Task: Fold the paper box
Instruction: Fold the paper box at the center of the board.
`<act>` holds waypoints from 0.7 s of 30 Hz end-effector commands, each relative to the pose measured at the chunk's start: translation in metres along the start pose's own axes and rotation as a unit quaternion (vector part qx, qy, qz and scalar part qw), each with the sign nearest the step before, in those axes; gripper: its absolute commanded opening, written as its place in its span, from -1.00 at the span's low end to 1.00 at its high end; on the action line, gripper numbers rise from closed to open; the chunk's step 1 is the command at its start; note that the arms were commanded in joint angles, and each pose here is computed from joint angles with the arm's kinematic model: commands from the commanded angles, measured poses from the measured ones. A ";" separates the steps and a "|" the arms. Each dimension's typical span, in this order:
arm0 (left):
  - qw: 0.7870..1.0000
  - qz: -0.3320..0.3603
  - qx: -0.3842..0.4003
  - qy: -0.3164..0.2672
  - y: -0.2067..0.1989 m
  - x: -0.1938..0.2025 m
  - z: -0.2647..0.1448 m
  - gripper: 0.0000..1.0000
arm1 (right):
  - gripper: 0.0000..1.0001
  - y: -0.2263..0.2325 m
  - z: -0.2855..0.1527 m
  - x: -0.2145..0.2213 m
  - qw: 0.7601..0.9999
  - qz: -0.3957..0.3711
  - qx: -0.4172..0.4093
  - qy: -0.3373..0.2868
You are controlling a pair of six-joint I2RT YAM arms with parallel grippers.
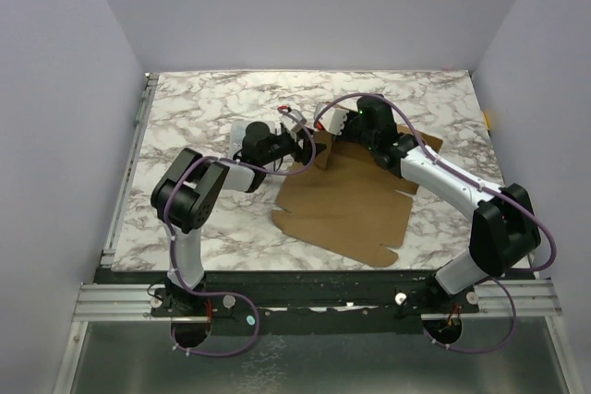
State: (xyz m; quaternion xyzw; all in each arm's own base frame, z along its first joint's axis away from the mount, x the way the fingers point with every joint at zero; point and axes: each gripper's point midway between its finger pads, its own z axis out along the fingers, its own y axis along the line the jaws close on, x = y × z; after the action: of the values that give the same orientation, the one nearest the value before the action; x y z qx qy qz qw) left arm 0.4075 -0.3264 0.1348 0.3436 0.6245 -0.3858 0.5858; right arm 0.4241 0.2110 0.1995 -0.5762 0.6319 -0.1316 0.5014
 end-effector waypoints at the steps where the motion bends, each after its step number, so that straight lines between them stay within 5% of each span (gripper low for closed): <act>1: 0.997 0.008 -0.069 -0.028 0.011 -0.020 -0.001 0.30 | -0.99 0.044 0.008 0.014 0.996 0.024 -0.079 0.019; 21: 0.984 -0.031 -0.175 -0.031 0.020 -0.005 0.020 -0.17 | -0.99 0.048 0.007 0.004 0.995 0.045 -0.091 -0.002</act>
State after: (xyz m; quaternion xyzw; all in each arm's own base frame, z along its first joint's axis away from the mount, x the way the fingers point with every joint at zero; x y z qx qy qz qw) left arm 0.4203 -0.3332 0.1328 0.2469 0.6714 -0.3158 0.6233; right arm 0.4234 0.2130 0.1985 -0.5686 0.6387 -0.1166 0.5050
